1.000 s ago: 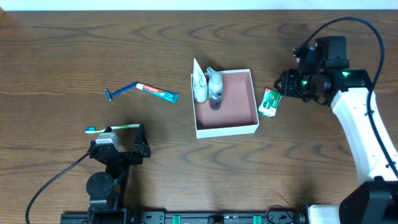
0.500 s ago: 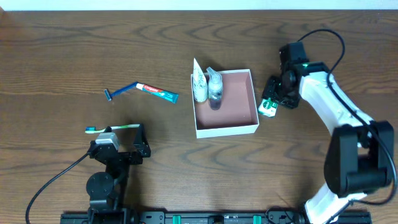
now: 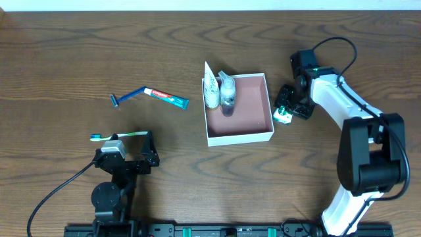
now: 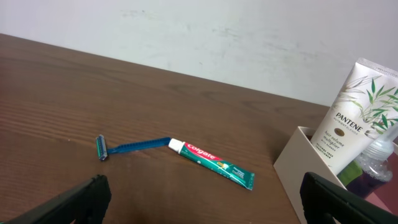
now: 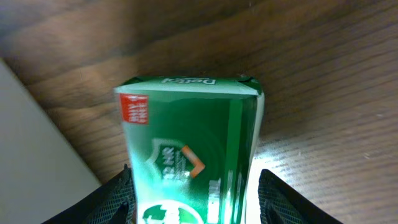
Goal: Pack container
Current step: 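Lift the Dettol box and carry it toward the box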
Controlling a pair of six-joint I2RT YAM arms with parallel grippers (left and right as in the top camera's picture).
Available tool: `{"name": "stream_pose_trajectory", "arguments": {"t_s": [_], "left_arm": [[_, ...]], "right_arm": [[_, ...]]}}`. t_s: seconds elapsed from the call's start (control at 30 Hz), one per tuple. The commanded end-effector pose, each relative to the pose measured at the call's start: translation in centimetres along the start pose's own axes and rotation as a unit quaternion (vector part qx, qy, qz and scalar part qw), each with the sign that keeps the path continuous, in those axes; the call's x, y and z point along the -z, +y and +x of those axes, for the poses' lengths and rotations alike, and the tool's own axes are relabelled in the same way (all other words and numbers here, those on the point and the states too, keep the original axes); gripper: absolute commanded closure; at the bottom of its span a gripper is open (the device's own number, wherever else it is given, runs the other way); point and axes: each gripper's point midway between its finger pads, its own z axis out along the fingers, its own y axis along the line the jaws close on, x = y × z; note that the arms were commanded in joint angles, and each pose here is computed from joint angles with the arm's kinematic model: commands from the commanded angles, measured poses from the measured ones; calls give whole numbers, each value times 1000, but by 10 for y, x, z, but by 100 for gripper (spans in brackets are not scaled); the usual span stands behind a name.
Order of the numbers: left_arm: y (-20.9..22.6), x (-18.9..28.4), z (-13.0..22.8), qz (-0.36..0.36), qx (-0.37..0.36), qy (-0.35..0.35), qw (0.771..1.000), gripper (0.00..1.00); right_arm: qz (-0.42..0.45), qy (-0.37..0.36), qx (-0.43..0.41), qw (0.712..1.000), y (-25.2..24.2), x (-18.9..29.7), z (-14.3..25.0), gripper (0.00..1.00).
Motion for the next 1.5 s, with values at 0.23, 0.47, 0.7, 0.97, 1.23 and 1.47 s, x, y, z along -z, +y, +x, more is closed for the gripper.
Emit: {"name": "stream_pose_trajectory", "arguments": {"t_s": [0.23, 0.47, 0.7, 0.97, 1.23, 1.47], "left_arm": [[3, -2, 17, -1, -4, 23, 1000, 2], [3, -2, 17, -1, -4, 23, 1000, 2], [3, -2, 17, -1, -4, 23, 1000, 2], [3, -2, 17, -1, -4, 23, 1000, 2], [3, -2, 17, -1, -4, 23, 1000, 2], [3, -2, 17, -1, -4, 23, 1000, 2]], "right_arm": [[20, 27, 8, 999, -7, -21, 10, 42], [20, 26, 1, 999, -12, -21, 6, 61], [8, 11, 6, 1000, -18, -4, -9, 62], [-68, -68, 67, 993, 4, 82, -34, 62], [-168, -166, 142, 961, 49, 183, -15, 63], [-196, -163, 216, 942, 98, 195, 30, 62]]}}
